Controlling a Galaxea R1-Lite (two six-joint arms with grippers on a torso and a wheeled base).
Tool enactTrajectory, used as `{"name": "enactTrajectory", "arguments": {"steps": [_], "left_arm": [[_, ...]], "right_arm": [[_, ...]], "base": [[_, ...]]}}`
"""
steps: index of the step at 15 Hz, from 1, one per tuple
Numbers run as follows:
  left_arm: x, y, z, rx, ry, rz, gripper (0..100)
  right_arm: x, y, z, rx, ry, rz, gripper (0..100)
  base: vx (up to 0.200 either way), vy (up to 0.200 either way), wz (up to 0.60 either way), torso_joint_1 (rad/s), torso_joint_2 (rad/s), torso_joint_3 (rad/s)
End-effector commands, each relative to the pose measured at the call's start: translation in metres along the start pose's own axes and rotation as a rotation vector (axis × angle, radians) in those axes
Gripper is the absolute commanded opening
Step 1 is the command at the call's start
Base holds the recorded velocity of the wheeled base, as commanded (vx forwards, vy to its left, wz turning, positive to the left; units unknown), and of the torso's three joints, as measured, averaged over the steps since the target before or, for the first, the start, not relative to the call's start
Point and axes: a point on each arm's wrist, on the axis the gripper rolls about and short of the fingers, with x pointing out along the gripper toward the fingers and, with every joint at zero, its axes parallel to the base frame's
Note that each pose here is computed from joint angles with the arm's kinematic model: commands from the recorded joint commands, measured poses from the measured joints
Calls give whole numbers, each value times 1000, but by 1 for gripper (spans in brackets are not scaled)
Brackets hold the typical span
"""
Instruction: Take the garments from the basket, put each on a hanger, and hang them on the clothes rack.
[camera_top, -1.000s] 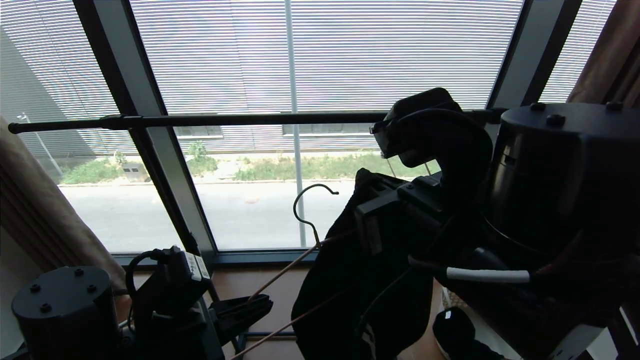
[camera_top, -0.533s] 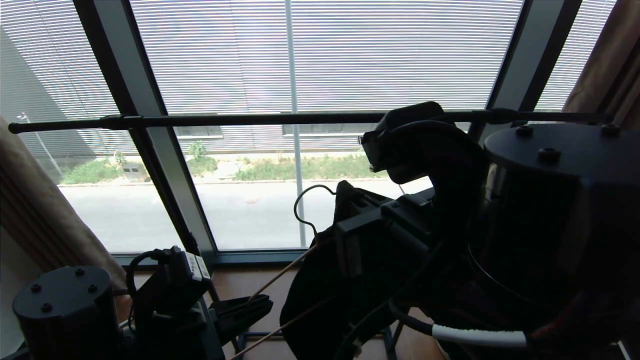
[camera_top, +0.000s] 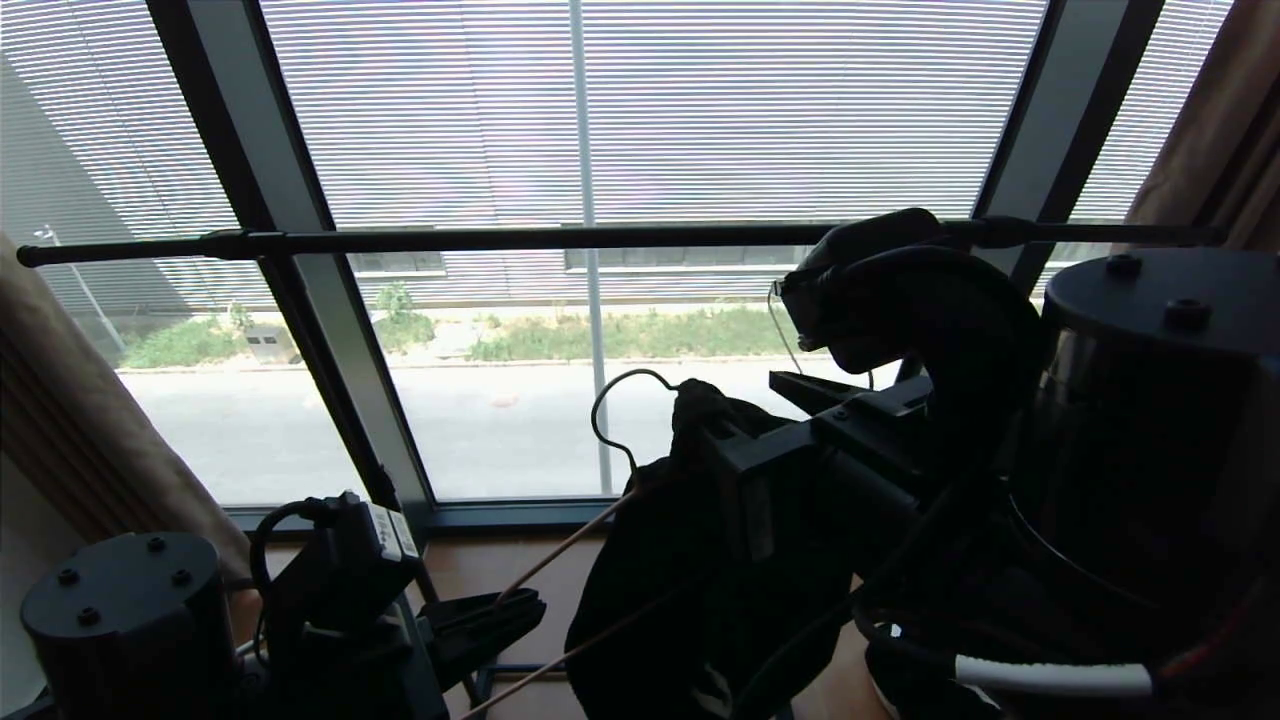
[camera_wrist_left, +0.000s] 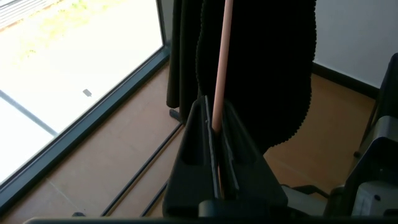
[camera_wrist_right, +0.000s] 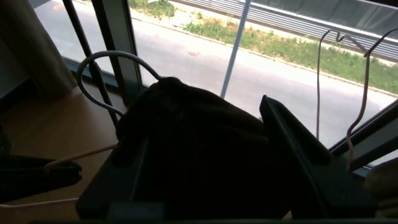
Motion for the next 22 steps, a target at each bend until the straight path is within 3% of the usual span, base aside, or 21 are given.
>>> {"name": "enactTrajectory", "arguments": {"steps": [1,4,10,16,22], "left_arm": [[0,0,0,0,-1,0,0],[0,0,0,1,0,-1,0],[-1,0,1,7,-23,1,0],[-2,-6,0,21,-38,-22,0],[-1,-3,3,18,-50,-7,0]], "right_arm": [[3,-3,0,3,2,-12,100],[19,-14,-3,12,19,-74,100],[29,-18,-10,3,35,-130,100],[50,-2,-12,-5,37,-163,100],[45,1,-18,-20,50,-147,100]], "base": [[0,0,0,0,0,0],[0,0,0,0,0,0],[0,0,0,0,0,0],[0,0,0,0,0,0],[0,0,0,0,0,0]]}}
